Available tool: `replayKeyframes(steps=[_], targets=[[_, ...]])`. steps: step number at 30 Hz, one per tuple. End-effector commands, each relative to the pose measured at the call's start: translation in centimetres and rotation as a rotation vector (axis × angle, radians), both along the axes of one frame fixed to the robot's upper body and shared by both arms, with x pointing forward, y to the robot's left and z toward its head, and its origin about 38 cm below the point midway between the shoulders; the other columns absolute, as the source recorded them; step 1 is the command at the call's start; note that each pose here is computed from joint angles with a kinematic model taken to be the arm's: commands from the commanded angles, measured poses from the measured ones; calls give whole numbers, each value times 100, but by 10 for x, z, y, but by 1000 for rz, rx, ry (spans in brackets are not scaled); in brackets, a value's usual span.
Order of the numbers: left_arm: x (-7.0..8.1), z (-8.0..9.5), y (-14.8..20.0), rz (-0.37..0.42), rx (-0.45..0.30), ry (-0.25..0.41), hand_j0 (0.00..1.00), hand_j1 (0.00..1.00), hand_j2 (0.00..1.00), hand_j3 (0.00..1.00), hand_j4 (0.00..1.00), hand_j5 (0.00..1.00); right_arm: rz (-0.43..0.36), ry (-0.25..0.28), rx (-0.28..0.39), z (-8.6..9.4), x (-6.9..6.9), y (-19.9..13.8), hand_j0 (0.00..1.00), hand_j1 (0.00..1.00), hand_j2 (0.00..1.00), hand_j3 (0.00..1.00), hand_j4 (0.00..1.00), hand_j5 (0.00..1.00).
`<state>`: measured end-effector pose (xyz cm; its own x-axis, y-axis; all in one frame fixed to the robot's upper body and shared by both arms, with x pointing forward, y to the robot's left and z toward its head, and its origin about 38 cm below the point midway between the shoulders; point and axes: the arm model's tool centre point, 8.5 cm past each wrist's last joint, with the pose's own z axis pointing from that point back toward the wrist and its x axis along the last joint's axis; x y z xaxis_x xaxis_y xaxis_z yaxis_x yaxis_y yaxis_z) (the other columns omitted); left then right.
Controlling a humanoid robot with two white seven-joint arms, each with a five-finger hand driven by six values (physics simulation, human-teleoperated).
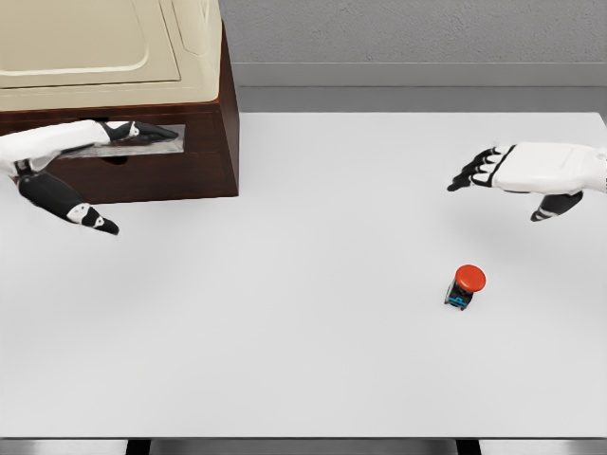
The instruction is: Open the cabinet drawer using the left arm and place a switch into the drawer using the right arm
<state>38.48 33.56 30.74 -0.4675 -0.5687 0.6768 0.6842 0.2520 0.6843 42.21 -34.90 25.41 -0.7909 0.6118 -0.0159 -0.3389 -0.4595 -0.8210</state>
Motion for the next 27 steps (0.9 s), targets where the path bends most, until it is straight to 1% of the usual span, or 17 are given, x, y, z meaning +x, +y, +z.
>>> replayKeyframes(steps=[1,3,4,5,7,9,10,12,13,16,19,22,23,25,27], targets=[[5,-10,22,142,17,151,100,100,100,100,100,100,27,34,-27,-10,-9,4,100,100,100,100,100,100],[8,-4,26,172,32,149,100,100,100,100,100,100,72,75,-46,-24,-20,15,100,100,100,100,100,100],[8,-1,31,190,63,139,100,100,100,100,100,100,95,94,-53,-31,-25,21,100,100,100,100,100,100],[8,0,33,196,90,125,100,100,100,100,100,100,107,102,-56,-34,-28,23,100,100,100,100,100,100],[8,8,36,204,97,105,100,100,100,100,100,100,95,106,-73,-33,-31,15,100,100,100,100,100,100],[8,12,37,208,104,95,100,100,100,100,100,100,99,114,-74,-36,-33,16,100,100,100,100,100,100],[9,12,38,213,129,80,100,100,100,100,100,100,103,124,-79,-39,-35,16,100,100,100,100,100,100],[11,10,39,219,163,63,100,100,100,100,100,100,115,131,-79,-41,-38,20,100,100,100,100,100,100],[12,7,39,228,178,65,100,100,100,100,100,100,126,143,-84,-46,-40,22,100,100,100,100,100,100],[19,-5,31,244,225,61,100,100,100,100,100,100,134,150,-83,-48,-42,25,100,100,100,100,100,100],[21,-7,29,241,222,62,100,100,100,100,100,100,141,161,-82,-52,-46,26,100,100,100,100,100,100],[26,-9,36,269,236,57,100,100,100,100,100,100,149,178,-82,-58,-49,28,100,100,100,100,100,100],[28,-6,40,281,237,53,100,100,100,100,100,100,151,178,-80,-58,-49,29,100,100,100,100,100,100],[30,-8,44,294,245,53,100,100,100,100,100,100,158,177,-77,-58,-50,32,100,100,100,100,100,100],[33,-12,52,320,264,56,100,100,100,100,100,100,161,175,-74,-58,-49,33,100,100,100,100,100,100]])
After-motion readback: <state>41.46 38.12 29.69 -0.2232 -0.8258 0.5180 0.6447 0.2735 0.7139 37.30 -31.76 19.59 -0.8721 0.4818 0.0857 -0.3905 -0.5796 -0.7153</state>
